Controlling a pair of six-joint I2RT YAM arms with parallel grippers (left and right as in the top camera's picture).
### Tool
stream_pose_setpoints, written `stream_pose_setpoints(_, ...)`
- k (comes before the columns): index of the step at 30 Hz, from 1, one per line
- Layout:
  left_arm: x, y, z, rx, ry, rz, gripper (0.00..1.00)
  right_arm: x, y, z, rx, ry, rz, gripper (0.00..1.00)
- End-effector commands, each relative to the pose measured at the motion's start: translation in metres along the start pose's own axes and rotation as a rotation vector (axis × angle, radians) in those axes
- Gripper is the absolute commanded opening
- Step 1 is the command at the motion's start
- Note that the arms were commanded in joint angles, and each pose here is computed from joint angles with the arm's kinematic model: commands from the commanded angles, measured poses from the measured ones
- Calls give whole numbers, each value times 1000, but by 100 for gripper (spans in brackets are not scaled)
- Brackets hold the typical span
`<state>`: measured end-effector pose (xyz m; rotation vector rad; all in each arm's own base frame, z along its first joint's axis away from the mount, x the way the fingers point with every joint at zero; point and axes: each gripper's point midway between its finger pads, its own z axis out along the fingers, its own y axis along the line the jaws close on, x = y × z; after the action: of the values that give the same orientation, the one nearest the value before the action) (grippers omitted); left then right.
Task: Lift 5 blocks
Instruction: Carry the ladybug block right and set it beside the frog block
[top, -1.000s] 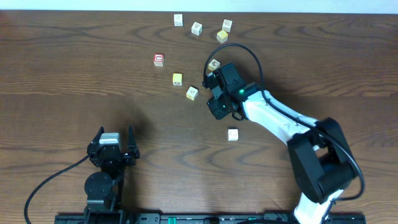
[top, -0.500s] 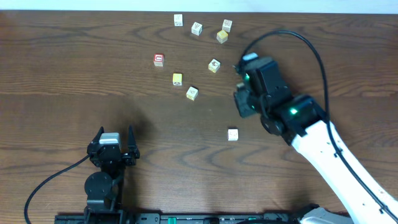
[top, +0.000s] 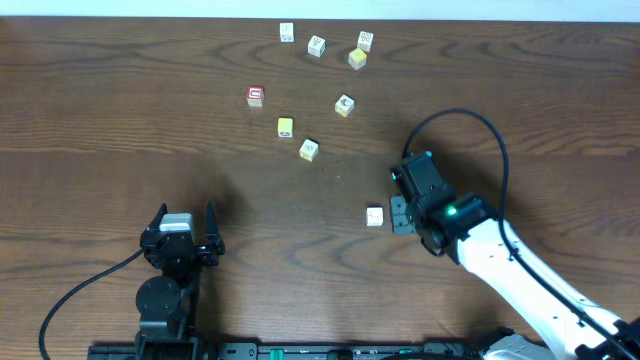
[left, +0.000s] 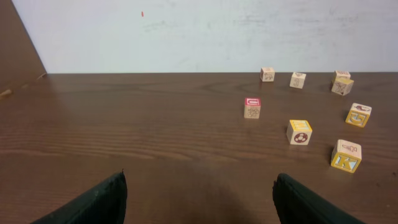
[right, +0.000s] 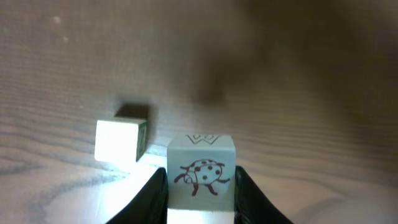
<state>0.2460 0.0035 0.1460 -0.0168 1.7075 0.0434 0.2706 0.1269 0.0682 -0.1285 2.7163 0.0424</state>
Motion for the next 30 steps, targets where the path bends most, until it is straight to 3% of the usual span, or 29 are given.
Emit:
stream_pose_setpoints(1, 18, 1, 1, -8, 57, -3, 75, 19, 7, 9, -60, 25, 63, 5)
stream_pose_setpoints(6, 18, 1, 1, -8, 57, -3, 75, 29, 6, 21, -69, 20, 73, 9)
stream_pose_setpoints(14, 18, 1, 1, -8, 57, -3, 75, 13, 21, 19, -146, -40, 65, 17)
stream_pose_setpoints(30, 18, 1, 1, -8, 57, -3, 76, 14, 22, 27, -139, -32, 28, 22)
